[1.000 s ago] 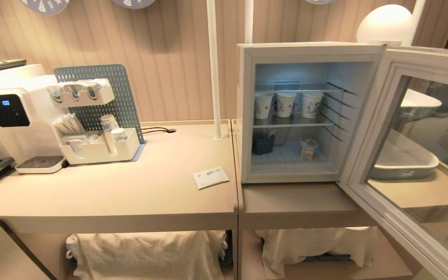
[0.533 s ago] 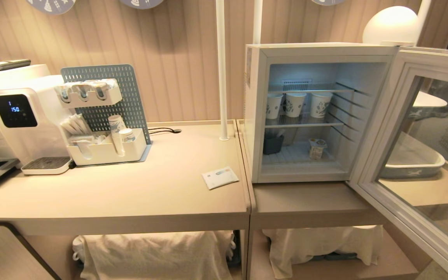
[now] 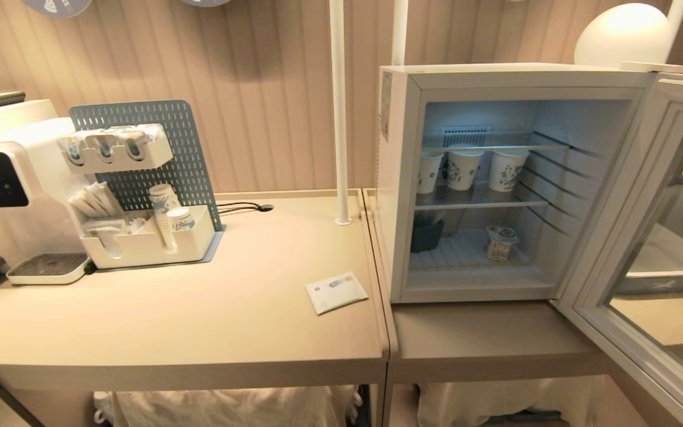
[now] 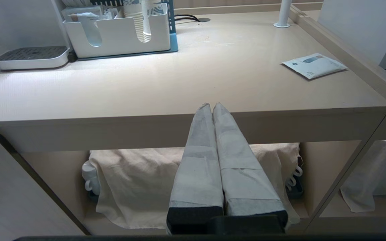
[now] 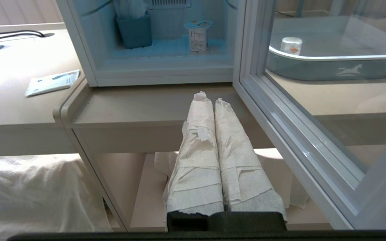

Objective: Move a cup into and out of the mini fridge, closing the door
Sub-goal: Take the yoghurt out of the freezer

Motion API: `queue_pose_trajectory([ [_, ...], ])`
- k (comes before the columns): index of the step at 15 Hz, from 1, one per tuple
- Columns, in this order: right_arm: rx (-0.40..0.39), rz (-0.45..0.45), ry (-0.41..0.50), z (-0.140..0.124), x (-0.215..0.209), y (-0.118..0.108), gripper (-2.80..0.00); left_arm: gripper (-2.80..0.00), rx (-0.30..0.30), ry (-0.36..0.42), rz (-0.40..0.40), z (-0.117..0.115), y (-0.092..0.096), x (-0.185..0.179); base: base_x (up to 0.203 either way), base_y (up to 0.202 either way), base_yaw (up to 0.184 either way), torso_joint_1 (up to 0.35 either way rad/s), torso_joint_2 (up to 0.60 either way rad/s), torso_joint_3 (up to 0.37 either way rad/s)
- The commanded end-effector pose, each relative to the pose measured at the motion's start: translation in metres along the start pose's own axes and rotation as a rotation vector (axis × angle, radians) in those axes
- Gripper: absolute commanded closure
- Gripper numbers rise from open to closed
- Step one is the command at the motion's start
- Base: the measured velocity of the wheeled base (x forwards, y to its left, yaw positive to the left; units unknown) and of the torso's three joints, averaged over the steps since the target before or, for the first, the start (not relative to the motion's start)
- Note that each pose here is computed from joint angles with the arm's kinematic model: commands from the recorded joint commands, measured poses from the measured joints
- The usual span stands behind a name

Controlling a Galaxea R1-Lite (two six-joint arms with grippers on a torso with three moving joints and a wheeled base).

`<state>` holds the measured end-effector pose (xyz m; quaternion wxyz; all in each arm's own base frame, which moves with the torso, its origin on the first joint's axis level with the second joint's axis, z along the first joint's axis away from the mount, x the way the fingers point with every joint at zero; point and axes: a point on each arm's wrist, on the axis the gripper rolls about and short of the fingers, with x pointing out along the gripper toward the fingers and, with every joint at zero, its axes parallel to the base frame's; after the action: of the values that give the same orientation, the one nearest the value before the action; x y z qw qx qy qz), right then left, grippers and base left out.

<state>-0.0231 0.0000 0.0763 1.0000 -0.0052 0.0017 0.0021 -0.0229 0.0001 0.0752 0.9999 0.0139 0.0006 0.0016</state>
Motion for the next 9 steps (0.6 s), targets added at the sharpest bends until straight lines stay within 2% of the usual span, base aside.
queue_pose_trajectory([
  [1, 0.000, 0.000, 0.001, 0.000, 0.000, 0.000, 0.00, 0.00, 0.000, 0.001, 0.000, 0.000, 0.000, 0.000, 0.000, 0.000, 0.000, 0.000, 0.00, 0.000],
  [3, 0.002, -0.001, -0.051, 0.019, -0.005, 0.000, 0.00, 0.00, -0.008, 0.000, 0.000, 0.000, 0.000, 0.000, 0.000, 0.000, 0.000, 0.000, 0.00, 0.000],
  [5, 0.004, -0.001, -0.098, 0.072, -0.014, -0.001, 0.00, 0.00, -0.014, 0.002, 0.000, 0.000, 0.000, 0.000, 0.000, 0.000, 0.000, 0.000, 0.00, 0.000],
  [7, 0.006, -0.001, 0.007, 0.113, 0.004, -0.001, 0.00, 0.00, -0.014, 0.001, 0.000, 0.000, 0.000, 0.000, 0.000, 0.000, 0.000, 0.000, 0.00, 0.000],
  [9, 0.008, 0.002, 0.150, 0.138, 0.039, -0.001, 0.00, 0.00, -0.014, 0.002, 0.000, 0.000, 0.000, 0.000, 0.000, 0.000, 0.000, 0.000, 0.00, 0.000],
])
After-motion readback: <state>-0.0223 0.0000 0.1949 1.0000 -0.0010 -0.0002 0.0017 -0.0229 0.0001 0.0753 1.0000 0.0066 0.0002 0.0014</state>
